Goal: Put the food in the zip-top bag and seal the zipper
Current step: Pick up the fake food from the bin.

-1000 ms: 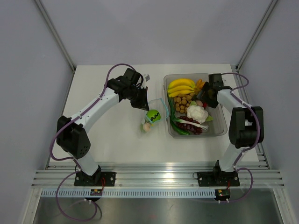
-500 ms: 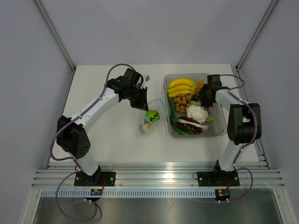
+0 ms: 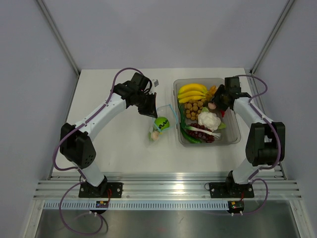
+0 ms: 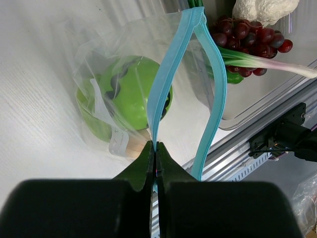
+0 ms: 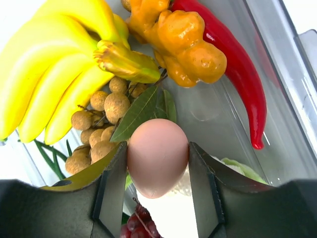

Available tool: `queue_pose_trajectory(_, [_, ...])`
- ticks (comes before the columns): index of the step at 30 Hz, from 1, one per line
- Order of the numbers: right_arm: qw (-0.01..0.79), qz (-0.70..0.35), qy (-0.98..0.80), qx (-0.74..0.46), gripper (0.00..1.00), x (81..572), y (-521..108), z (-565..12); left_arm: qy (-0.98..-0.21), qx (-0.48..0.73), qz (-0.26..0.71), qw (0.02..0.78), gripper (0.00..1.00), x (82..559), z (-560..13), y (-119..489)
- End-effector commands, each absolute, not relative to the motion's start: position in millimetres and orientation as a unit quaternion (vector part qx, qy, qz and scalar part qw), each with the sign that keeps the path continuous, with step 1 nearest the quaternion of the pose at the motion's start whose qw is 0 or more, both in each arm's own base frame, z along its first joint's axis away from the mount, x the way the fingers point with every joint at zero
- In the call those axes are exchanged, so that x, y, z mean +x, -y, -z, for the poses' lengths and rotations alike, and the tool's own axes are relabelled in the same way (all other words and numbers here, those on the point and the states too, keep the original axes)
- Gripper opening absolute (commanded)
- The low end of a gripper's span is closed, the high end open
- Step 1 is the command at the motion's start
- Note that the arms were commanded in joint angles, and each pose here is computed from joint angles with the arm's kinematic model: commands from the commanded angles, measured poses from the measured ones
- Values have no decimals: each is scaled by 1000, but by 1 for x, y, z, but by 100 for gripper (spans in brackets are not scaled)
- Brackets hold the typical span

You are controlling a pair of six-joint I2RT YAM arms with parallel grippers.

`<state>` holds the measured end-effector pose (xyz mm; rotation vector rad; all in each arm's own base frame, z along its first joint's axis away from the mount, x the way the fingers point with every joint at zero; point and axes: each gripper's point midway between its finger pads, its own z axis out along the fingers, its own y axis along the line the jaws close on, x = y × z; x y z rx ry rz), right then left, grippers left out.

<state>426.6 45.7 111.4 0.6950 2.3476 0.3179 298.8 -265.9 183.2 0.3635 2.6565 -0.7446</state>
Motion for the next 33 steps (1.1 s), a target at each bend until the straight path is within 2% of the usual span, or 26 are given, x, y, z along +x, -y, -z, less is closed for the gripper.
queue_pose_trajectory(1, [347, -129, -890, 266, 35, 420, -45, -131, -928, 139, 273, 213, 0, 306, -203, 271])
queue_pose_trajectory(7, [369, -158, -882, 247, 35, 408, -53, -163, -925, 136, 282, 216, 0, 308, -208, 274])
queue_pose_trajectory(13, [396, -238, -864, 201, 35, 390, -79, -210, -922, 136, 289, 219, 0, 311, -213, 279])
queue_pose_trajectory(20, [395, -368, -840, 57, 36, 357, -151, -263, -919, 133, 300, 217, 0, 312, -216, 283])
queue_pose_trajectory(26, [371, -428, -822, -55, 37, 334, -222, -280, -918, 135, 300, 221, 0, 309, -217, 281])
queue_pose_trajectory(33, [331, -469, -814, -89, 38, 327, -270, -269, -917, 137, 300, 224, 0, 304, -219, 277])
